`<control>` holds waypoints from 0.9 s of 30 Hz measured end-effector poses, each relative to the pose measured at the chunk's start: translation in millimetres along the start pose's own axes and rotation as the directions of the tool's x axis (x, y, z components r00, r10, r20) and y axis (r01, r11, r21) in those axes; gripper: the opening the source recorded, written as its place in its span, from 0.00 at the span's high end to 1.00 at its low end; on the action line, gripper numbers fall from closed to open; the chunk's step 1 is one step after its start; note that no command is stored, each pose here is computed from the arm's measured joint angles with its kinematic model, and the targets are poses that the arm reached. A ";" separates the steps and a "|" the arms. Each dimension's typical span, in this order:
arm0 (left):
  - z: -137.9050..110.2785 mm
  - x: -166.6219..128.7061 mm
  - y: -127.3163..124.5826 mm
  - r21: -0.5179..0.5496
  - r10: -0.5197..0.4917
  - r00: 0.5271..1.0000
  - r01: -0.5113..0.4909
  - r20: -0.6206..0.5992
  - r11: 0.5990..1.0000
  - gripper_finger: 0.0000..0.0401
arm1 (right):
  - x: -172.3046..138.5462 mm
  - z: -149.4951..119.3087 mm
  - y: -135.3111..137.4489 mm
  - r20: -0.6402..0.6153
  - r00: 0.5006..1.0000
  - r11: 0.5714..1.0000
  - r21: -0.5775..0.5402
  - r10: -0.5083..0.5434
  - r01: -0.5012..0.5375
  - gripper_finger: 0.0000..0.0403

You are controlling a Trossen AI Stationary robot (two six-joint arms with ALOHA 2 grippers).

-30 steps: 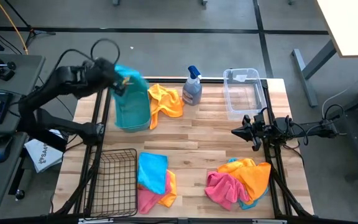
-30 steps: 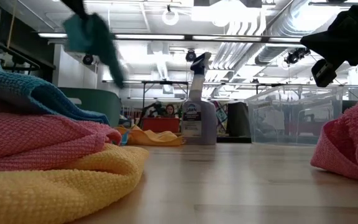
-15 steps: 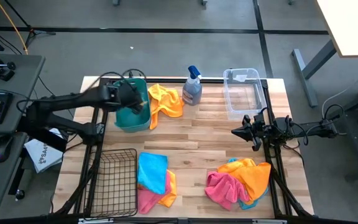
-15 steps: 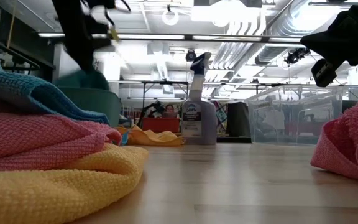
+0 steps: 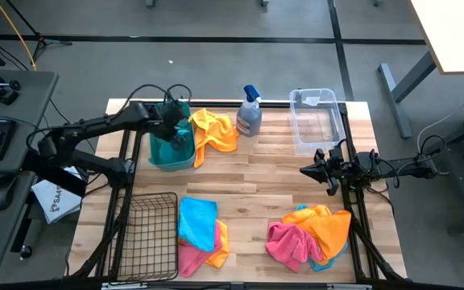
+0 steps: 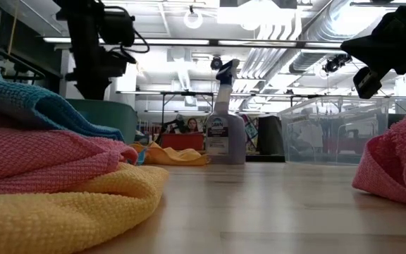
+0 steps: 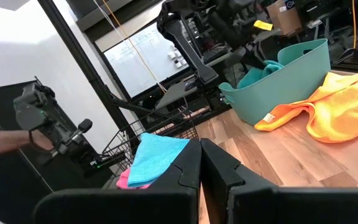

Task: Sort microfiber towel by color & place in baskets
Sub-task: Put the top left blue towel into the green bin, then put the right pink towel in the transparent bin

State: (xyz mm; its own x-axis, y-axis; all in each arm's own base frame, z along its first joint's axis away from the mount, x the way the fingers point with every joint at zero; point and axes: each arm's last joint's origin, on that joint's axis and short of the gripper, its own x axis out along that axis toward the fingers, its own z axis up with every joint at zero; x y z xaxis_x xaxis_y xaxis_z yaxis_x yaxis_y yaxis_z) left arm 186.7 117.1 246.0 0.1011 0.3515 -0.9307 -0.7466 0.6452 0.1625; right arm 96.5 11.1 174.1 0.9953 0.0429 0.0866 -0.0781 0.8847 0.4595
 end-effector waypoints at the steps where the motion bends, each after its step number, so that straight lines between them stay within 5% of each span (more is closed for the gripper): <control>1: -0.4 -0.7 1.5 0.013 -0.015 1.000 0.015 -0.020 1.000 0.86 | 0.0 -0.1 0.0 0.000 1.000 1.000 0.000 0.000 0.000 1.00; 8: 17.0 -33.9 6.2 0.091 -0.124 0.992 0.123 0.012 0.988 0.63 | 0.0 0.0 0.0 0.000 1.000 1.000 0.000 0.000 0.000 1.00; 12: 31.8 -64.6 4.1 0.099 -0.293 0.952 0.285 0.085 0.953 0.53 | 0.0 0.0 0.0 0.000 1.000 1.000 0.000 -0.001 0.001 1.00; 16: 29.6 -92.1 -30.0 0.234 -0.550 0.833 0.524 0.058 0.819 0.48 | 0.0 0.0 -0.1 0.000 1.000 1.000 0.000 -0.001 0.001 1.00; 21: -8.2 -111.6 -107.5 0.536 -0.624 0.770 0.587 -0.135 0.607 0.47 | 0.0 -0.1 -0.1 0.000 1.000 1.000 0.000 0.000 0.000 1.00; 25: -50.0 -119.6 -155.9 0.765 -0.572 0.785 0.515 -0.238 0.387 0.47 | 0.0 -0.1 0.0 0.000 1.000 1.000 0.000 0.000 0.000 1.00; 27: -63.9 -119.6 -170.9 0.841 -0.526 0.826 0.422 -0.202 0.340 0.47 | 0.0 -0.1 -0.1 0.000 1.000 1.000 0.000 0.000 0.000 1.00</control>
State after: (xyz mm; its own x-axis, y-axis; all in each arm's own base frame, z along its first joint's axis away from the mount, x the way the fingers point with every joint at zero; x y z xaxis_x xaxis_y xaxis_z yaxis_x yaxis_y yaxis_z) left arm 260.1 -78.5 308.5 0.3435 -0.1862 -0.9205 0.3418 0.9377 -0.0621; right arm 96.5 11.1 174.0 0.9954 0.0426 0.0864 -0.0777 0.8848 0.4595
